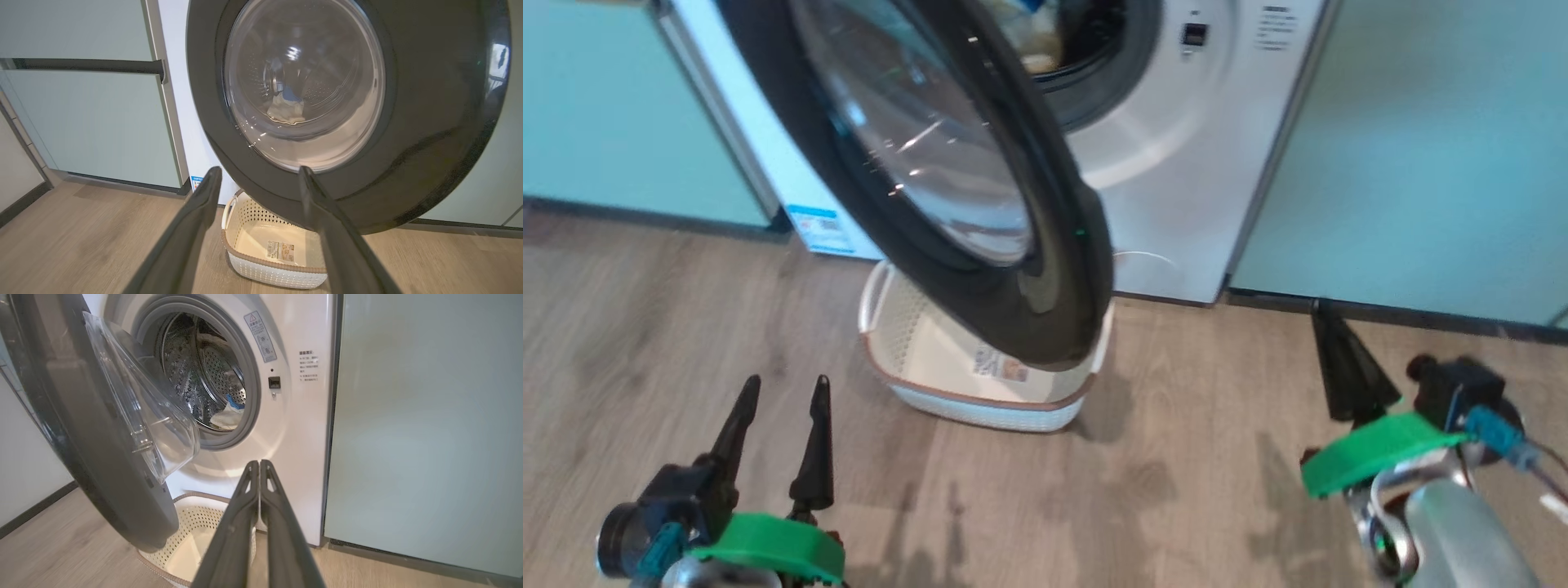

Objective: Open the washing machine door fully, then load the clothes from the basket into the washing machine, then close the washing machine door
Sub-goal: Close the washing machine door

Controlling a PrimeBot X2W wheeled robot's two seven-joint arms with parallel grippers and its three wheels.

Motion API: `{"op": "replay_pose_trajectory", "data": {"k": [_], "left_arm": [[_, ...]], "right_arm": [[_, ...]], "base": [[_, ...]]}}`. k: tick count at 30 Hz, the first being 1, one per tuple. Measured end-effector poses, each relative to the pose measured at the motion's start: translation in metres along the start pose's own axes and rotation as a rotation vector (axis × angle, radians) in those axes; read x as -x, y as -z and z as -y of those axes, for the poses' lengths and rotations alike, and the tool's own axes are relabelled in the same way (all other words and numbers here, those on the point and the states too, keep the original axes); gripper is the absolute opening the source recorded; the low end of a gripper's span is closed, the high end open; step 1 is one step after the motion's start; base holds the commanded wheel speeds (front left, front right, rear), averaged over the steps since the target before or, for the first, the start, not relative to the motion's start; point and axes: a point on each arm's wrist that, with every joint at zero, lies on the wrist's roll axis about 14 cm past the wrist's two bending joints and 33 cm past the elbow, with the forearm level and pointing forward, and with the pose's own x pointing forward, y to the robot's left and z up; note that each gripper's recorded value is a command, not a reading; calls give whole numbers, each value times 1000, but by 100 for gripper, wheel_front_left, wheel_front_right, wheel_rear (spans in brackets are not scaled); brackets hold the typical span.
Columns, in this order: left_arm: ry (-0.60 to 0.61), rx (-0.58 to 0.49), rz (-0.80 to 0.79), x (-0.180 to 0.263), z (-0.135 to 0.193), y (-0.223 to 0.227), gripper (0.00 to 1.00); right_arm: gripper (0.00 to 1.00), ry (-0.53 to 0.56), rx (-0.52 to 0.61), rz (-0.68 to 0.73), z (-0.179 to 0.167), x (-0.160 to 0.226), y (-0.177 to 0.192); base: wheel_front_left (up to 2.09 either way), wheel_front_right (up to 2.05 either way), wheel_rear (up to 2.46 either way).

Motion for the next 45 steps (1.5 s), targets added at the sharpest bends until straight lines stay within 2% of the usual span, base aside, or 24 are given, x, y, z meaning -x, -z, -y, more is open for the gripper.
{"op": "replay_pose_trajectory", "data": {"k": [9,13,16,20,25,28,33,40,45], "left_arm": [[-75,-6,21,13,-24,-7,100],[-115,-12,10,23,-36,-5,100],[-133,-14,13,28,-41,-6,100],[-146,-17,24,31,-45,-9,100],[-147,-21,40,32,-47,-14,100],[-150,-23,50,33,-48,-18,100],[-152,-24,61,33,-48,-21,100],[-153,-28,48,31,-46,-17,100],[-152,-31,36,27,-45,-13,100]], "right_arm": [[0,-107,-8,5,-30,-44,-3],[0,-154,-20,52,-46,-64,-19],[0,-194,-27,132,-59,-78,-48],[0,-265,-23,295,-81,-88,-106],[0,-394,-16,521,-121,-76,-184],[0,-488,-11,573,-149,-63,-199],[0,-624,-10,525,-191,-44,-178],[0,-694,-34,261,-214,-24,-88],[0,-729,-44,124,-222,-15,-47]], "base": [[0,0,0],[0,0,0],[0,0,0],[0,0,0],[0,0,0],[0,0,0],[0,0,0],[0,0,0],[0,0,0]]}}
